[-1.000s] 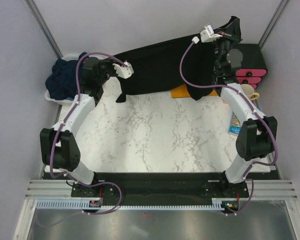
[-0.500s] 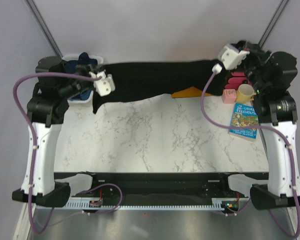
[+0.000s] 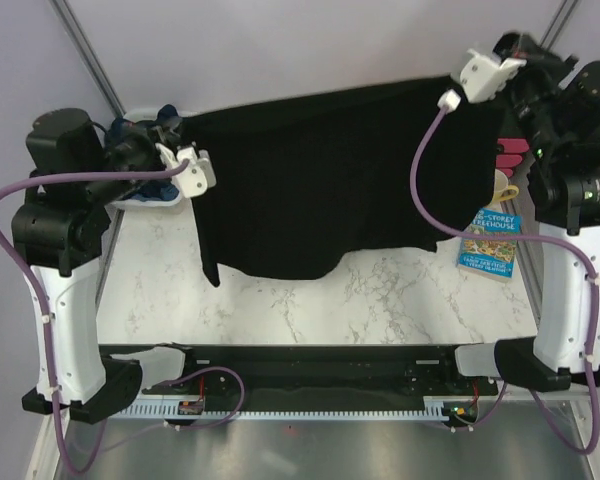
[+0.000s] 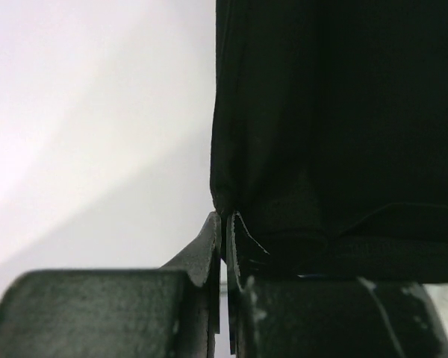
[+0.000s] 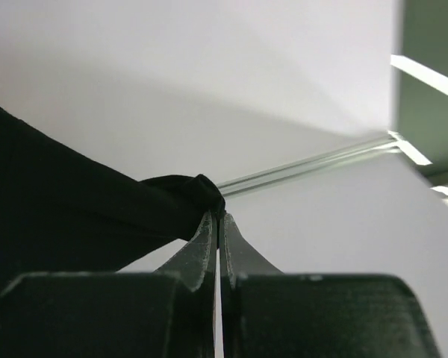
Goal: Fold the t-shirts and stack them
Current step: Flatten the tshirt out
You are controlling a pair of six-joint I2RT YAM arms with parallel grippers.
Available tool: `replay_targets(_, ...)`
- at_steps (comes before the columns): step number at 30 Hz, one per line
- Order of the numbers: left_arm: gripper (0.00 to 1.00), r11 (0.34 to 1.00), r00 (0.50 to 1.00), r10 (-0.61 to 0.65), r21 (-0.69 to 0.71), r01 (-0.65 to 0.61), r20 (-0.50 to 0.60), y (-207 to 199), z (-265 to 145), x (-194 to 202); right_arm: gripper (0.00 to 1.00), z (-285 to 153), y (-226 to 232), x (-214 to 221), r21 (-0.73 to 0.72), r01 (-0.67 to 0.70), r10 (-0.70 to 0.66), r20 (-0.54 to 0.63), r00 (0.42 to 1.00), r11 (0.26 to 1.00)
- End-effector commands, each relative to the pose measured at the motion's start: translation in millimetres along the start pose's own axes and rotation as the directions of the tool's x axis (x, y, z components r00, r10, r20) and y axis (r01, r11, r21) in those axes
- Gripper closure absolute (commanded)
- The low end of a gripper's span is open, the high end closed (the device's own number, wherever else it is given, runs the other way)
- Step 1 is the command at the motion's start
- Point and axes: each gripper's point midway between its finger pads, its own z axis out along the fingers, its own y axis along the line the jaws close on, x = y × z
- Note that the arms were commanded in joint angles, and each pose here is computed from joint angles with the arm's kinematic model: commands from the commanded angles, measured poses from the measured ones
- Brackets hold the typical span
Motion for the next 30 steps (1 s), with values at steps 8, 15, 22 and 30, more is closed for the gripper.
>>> replay_targets(8, 0.98, 0.996, 0.996, 0.091, -0.021, -0.091, -0.015, 14.6, 103.6, 62.8, 1.00, 78.2, -4.3, 24.0, 0.192, 0.028, -0.021, -0.038, 0.999, 0.981)
replay_targets(15, 0.98, 0.986, 0.985, 0.125, -0.092, -0.136, -0.118, 54.6, 204.6, 150.6, 1.00, 149.9, -16.2, 55.0, 0.408, 0.086, -0.032, -0.137, 0.990, 0.909)
replay_targets(22, 0.98, 0.758, 0.885, 0.371, -0.458, -0.464, -0.283, 180.3, 211.4, 151.3, 1.00, 170.9, -99.7, 49.1, 0.716, 0.241, -0.170, -0.171, 0.971, 0.656)
replay_targets(30, 0.98, 0.287, 0.867, 0.392, -0.854, -0.434, -0.309, 263.1, 29.6, 16.0, 1.00, -9.6, -204.1, -21.6, 0.970, 0.112, -0.250, -0.056, 0.967, 0.216)
